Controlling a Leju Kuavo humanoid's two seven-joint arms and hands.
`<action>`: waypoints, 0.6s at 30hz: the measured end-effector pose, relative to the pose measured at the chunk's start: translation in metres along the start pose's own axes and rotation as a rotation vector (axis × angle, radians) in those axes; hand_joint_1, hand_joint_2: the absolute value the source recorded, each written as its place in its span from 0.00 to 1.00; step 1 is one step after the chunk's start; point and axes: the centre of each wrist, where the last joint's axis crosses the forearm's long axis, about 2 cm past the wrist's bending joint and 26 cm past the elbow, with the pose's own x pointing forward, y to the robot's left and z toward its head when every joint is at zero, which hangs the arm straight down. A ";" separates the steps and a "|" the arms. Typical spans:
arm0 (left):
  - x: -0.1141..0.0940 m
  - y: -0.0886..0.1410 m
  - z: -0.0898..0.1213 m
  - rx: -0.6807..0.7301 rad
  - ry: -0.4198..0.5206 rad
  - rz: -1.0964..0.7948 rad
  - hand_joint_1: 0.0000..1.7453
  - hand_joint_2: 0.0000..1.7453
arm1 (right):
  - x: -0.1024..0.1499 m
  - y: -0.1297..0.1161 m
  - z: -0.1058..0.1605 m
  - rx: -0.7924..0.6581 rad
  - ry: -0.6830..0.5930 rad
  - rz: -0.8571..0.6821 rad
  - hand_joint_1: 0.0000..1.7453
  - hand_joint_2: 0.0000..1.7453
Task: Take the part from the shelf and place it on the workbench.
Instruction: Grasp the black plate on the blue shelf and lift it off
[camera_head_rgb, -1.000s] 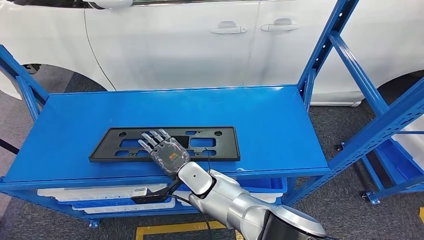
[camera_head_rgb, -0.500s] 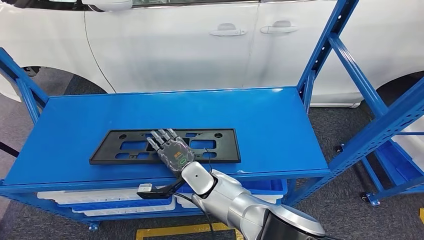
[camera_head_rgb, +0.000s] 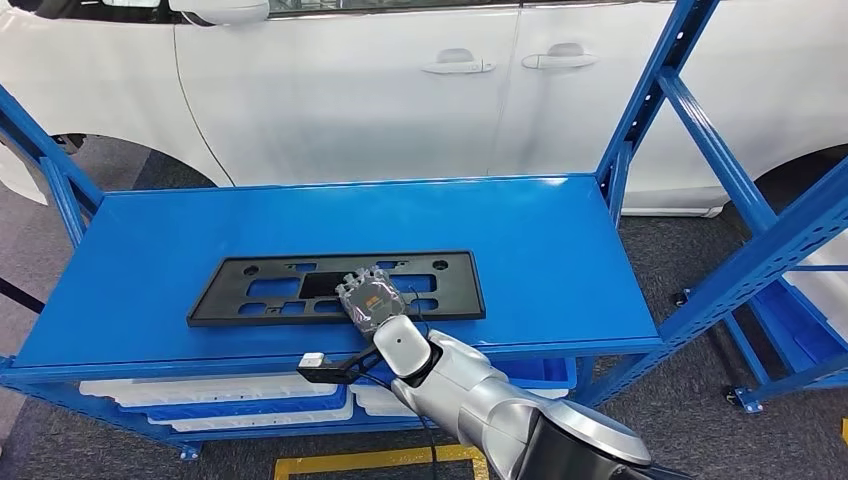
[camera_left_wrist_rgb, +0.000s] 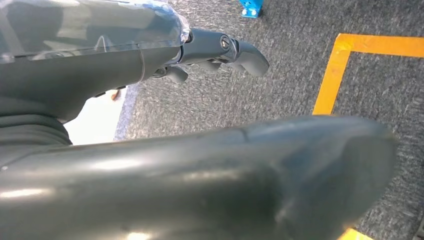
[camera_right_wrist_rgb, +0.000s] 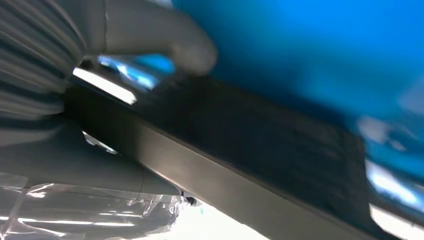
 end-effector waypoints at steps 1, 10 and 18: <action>-0.001 0.000 0.000 0.000 0.001 0.000 0.00 0.00 | -0.001 0.000 0.000 0.004 0.002 0.000 1.00 1.00; -0.005 0.000 0.002 -0.018 -0.011 0.002 0.00 0.00 | -0.006 0.003 -0.001 0.023 0.007 0.007 1.00 1.00; -0.004 0.002 0.001 -0.042 -0.098 0.005 0.00 1.00 | -0.009 0.001 -0.003 0.005 0.003 -0.008 1.00 1.00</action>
